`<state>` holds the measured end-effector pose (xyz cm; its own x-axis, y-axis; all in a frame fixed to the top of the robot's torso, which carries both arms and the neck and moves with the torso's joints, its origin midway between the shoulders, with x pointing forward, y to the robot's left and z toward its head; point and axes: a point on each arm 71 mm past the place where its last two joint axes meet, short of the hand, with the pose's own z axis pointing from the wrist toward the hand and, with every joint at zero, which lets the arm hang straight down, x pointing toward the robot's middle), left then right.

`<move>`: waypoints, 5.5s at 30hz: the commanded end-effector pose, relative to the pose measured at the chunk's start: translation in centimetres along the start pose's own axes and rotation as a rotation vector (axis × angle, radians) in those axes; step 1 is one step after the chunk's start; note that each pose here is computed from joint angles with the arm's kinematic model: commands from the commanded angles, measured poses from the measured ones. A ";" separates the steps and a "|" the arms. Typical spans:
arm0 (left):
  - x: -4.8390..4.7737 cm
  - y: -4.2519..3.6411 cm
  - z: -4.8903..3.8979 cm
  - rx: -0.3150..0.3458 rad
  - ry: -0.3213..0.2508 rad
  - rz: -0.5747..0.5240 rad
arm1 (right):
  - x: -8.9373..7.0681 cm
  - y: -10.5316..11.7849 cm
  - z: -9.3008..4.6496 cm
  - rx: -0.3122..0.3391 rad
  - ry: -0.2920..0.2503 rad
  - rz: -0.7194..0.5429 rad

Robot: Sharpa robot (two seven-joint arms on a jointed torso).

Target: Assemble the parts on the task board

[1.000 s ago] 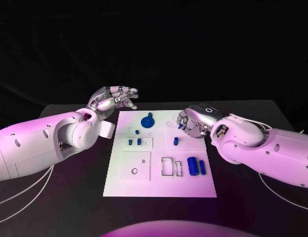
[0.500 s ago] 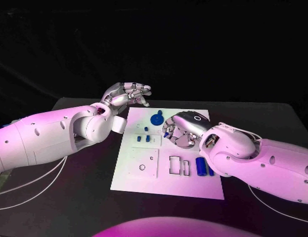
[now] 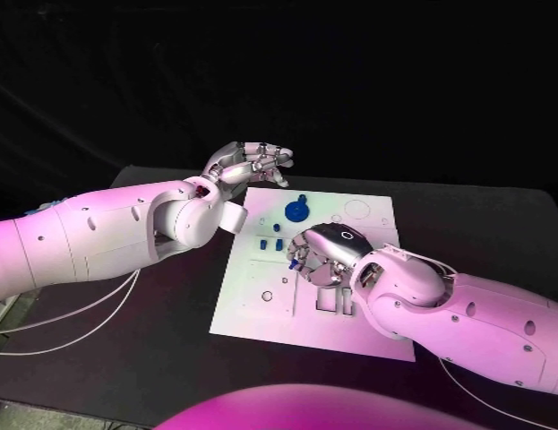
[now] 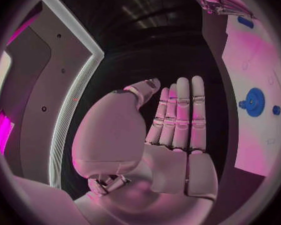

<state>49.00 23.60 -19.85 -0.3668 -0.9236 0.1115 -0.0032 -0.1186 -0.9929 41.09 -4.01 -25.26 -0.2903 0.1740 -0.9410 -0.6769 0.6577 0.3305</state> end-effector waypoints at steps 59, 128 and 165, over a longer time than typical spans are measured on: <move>0.37 0.07 0.22 -0.006 0.014 -0.011 | 3.6 0.9 0.9 -0.013 0.119 -0.029; -0.29 0.03 -0.09 -0.015 0.009 -0.009 | -4.1 -8.3 -3.1 0.180 0.165 -0.079; -0.57 0.06 -0.08 -0.017 0.003 -0.006 | -5.4 -7.8 -3.9 0.195 -0.056 -0.073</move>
<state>49.13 24.31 -20.07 -0.3564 -0.9282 0.1069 -0.0232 -0.1056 -0.9941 45.34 -12.97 -23.24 -0.2633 0.1157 -0.9577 -0.5475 0.7995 0.2471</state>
